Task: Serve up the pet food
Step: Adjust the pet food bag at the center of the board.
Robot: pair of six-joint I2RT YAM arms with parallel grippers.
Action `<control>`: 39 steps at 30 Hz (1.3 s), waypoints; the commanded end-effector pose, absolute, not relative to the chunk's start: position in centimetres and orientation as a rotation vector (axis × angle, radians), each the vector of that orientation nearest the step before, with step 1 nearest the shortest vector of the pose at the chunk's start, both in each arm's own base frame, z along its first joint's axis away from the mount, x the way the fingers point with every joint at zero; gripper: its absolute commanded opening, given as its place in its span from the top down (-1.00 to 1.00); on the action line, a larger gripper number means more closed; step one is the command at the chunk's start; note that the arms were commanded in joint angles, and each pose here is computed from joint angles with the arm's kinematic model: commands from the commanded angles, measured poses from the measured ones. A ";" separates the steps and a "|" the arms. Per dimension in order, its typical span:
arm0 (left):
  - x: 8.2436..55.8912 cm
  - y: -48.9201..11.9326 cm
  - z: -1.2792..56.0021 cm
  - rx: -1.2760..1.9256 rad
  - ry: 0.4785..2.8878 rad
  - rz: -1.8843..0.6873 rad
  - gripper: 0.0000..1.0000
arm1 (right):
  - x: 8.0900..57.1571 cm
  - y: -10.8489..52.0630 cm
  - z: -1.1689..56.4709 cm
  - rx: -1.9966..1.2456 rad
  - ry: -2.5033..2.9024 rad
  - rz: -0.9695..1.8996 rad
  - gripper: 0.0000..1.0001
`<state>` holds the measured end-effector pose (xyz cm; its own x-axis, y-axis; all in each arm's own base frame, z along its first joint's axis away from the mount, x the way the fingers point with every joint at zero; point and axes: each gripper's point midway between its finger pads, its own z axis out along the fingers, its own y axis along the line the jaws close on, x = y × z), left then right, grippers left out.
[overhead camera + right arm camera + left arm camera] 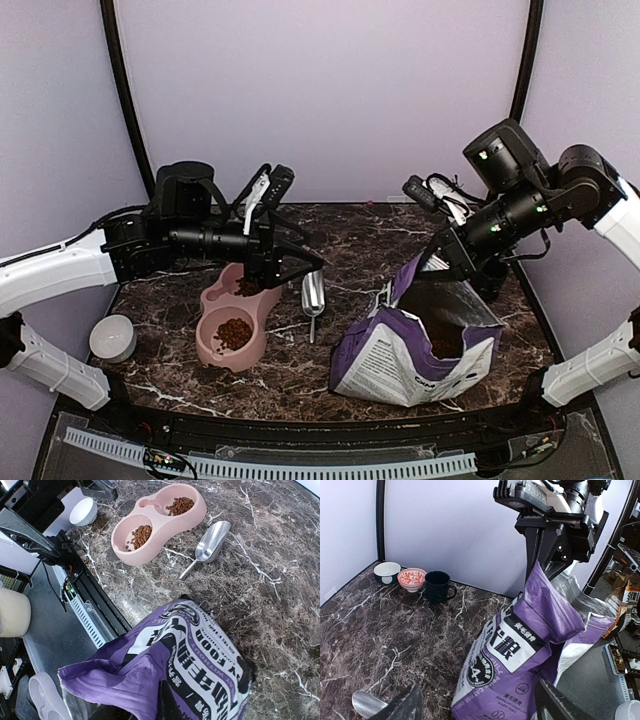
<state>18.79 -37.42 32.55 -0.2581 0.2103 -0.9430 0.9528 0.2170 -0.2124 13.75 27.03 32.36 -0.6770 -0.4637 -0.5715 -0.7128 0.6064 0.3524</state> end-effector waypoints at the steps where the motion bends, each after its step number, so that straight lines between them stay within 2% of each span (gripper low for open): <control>1: 18.1 -38.2 35.2 1.150 1.526 -1.152 -0.56 | 14.7 29.3 42.3 -0.893 2.023 1.012 1.00; 11: 17.9 -39.6 33.9 1.230 1.473 -1.139 -0.53 | 18.2 30.2 38.5 -0.907 2.063 0.946 1.00; 19: 15.2 -40.3 33.0 1.352 1.270 -1.177 -0.60 | 18.4 30.8 35.2 -0.980 2.104 0.936 1.00; 28: 14.3 -42.6 31.3 1.433 1.240 -1.139 -0.54 | 19.4 31.0 32.8 -0.970 2.139 0.933 1.00; 39: 15.0 -45.1 31.1 1.379 1.219 -1.134 -0.15 | 20.3 30.3 31.6 -0.968 2.171 0.902 1.00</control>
